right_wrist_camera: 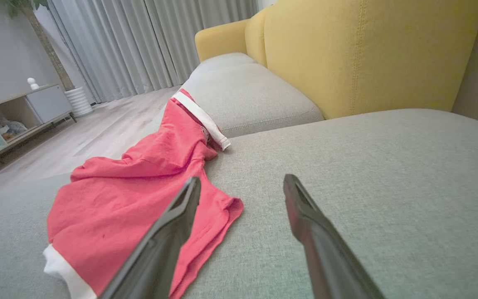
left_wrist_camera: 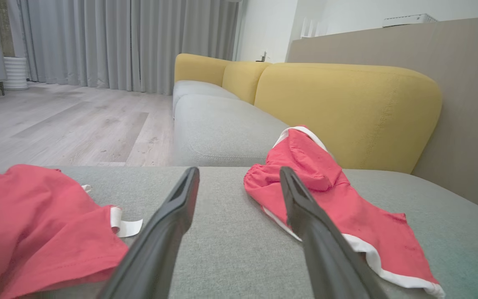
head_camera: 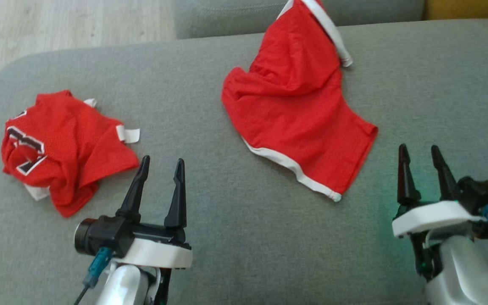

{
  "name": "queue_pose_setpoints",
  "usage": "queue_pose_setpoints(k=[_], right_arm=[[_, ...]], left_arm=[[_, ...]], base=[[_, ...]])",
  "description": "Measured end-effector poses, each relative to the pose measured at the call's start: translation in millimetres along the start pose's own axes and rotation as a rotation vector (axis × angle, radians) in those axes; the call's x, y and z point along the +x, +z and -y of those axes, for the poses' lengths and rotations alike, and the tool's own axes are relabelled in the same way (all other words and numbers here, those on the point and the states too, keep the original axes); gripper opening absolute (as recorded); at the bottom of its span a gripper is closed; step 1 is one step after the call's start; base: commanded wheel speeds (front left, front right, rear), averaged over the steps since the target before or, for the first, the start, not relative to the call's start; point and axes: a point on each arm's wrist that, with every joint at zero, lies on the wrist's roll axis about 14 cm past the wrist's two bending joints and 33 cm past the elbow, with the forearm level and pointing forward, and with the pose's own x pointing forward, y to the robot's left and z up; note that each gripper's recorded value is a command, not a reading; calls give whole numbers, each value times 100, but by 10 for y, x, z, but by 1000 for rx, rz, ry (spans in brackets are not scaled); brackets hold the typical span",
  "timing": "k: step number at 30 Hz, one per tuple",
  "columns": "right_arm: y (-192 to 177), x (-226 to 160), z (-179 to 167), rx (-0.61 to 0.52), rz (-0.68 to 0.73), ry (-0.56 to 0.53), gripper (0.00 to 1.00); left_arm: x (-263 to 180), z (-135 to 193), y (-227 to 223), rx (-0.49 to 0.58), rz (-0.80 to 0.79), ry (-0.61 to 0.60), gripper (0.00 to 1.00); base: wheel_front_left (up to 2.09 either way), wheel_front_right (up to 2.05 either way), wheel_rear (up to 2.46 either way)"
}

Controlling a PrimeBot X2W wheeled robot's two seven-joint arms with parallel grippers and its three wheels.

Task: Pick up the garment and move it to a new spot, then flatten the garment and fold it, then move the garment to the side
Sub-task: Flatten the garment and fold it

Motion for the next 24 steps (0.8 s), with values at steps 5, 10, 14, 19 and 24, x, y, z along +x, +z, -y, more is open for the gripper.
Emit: queue_pose_setpoints(k=[5,10,14,19,24], right_arm=[[-145,231,-25,25,-76,-3,100],[-478,470,-39,54,-233,-21,100],[-755,645,-121,56,-337,-21,100],[-859,864,-280,46,-378,12,100],[-823,947,-295,-40,-365,37,0]], left_arm=[[-31,-89,-81,-4,-23,22,100],[-74,-218,-169,-5,-50,60,100],[-55,-363,-154,6,-48,95,100],[-98,-475,-216,7,-68,124,100],[-92,-495,-245,5,-75,129,100]], base=[[0,0,0],[0,0,0],[0,0,0],[0,0,0],[0,0,0]])
